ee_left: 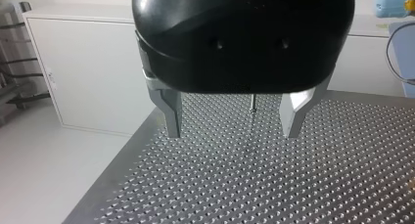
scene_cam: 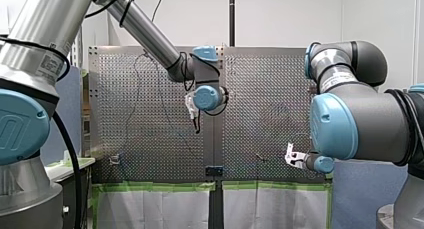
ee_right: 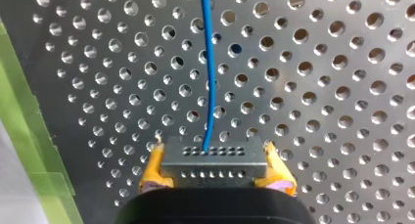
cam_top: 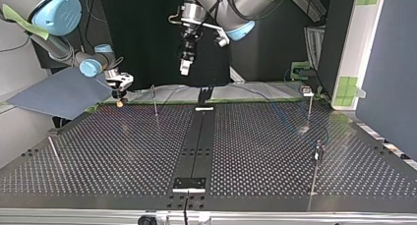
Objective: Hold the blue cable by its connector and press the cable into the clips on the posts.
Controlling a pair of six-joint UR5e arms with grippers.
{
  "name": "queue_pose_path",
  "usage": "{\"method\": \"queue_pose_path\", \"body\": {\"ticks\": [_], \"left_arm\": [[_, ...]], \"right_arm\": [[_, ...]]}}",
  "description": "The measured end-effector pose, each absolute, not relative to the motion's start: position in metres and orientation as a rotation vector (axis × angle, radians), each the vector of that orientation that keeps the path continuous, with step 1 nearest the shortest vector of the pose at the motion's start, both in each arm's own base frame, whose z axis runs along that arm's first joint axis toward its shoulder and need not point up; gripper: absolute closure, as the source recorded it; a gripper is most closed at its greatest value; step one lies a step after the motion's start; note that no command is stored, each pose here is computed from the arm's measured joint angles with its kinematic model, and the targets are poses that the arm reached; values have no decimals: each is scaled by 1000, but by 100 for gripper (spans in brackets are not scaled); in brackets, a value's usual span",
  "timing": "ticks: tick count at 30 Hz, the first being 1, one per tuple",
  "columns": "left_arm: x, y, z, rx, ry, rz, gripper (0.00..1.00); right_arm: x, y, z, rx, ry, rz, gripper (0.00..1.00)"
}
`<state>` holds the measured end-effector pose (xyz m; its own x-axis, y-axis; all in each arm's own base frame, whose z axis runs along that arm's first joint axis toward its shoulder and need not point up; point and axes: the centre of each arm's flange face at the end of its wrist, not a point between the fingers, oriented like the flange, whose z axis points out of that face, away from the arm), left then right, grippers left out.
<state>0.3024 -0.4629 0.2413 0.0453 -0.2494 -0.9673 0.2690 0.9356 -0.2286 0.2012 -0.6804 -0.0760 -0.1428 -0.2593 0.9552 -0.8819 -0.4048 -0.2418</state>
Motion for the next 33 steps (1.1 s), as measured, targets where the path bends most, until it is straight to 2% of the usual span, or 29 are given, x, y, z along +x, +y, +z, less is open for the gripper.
{"method": "queue_pose_path", "body": {"ticks": [10,33], "left_arm": [[286,-436,260,-29,1409,-463,2],[245,-392,195,-20,1423,-478,2]], "right_arm": [[202,-680,-76,1619,-1289,1584,100],[188,-682,-75,1622,-1308,1544,100]]}}
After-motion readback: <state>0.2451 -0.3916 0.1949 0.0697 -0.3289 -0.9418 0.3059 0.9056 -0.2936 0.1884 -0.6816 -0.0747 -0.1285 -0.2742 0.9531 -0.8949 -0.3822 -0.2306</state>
